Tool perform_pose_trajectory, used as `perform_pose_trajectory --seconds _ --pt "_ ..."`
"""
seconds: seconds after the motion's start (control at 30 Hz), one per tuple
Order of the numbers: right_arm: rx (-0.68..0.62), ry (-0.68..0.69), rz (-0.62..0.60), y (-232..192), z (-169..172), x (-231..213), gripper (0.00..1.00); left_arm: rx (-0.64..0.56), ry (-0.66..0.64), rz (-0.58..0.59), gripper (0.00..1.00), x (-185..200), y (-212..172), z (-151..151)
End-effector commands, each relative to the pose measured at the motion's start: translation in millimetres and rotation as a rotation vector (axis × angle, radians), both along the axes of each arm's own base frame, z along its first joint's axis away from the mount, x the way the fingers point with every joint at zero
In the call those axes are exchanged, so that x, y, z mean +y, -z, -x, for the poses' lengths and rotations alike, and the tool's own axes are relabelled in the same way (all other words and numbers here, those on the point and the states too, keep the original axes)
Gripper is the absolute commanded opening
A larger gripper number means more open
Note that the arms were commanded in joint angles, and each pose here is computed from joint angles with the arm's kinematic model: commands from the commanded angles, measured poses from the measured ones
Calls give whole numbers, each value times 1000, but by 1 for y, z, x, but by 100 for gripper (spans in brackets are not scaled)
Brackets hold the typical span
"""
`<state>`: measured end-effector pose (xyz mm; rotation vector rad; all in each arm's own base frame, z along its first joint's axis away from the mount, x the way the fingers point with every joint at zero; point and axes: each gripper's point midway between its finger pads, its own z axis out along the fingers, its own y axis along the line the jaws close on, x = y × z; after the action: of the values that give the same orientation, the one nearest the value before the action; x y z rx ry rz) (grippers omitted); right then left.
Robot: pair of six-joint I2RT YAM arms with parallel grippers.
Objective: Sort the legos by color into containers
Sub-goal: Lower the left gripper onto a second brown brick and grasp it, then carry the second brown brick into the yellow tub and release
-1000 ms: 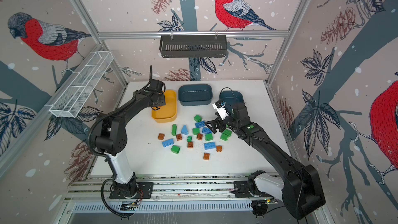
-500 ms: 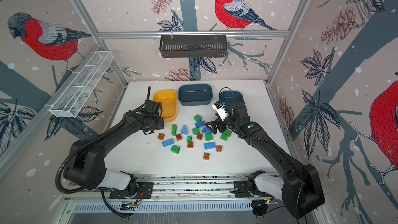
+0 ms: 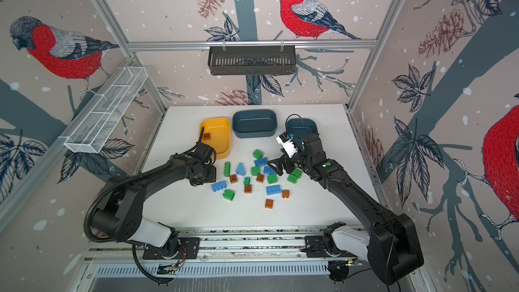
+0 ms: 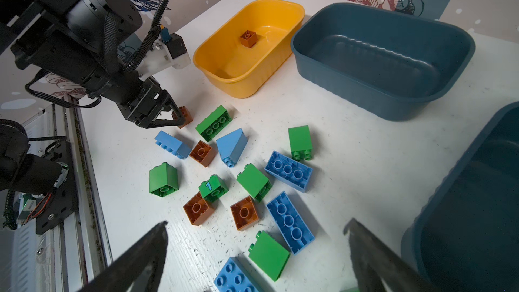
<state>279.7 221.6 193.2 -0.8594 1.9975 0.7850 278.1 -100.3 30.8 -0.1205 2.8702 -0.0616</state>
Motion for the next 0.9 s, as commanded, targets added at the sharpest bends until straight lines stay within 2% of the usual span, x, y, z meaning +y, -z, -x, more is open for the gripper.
perform_pose_trajectory --seconds 0.0,0.1,0.23,0.37,0.5,0.63,0.77,0.87 --pt "-2 -14 -2 -2 2 1 100 -17 16 -18 55 1 3 -6" --pt "0 -13 0 -1 2 1 99 -13 23 -21 46 0 6 -8" --pt "2 -14 2 -1 3 1 99 -3 29 -15 43 -2 11 -7" --pt "2 -15 5 -1 3 0 99 1 40 -27 27 -1 9 -6" --pt "-7 -11 6 -4 1 0 99 -12 43 -30 25 -1 -7 -10" --pt "-14 -22 -15 -11 1 3 99 -70 53 -23 25 -5 -45 -26" --pt "-30 -39 -61 -24 0 9 99 -164 60 -35 26 -11 -92 -59" --pt "-45 -45 -91 -33 -3 12 99 -225 66 -76 26 -10 -114 -90"
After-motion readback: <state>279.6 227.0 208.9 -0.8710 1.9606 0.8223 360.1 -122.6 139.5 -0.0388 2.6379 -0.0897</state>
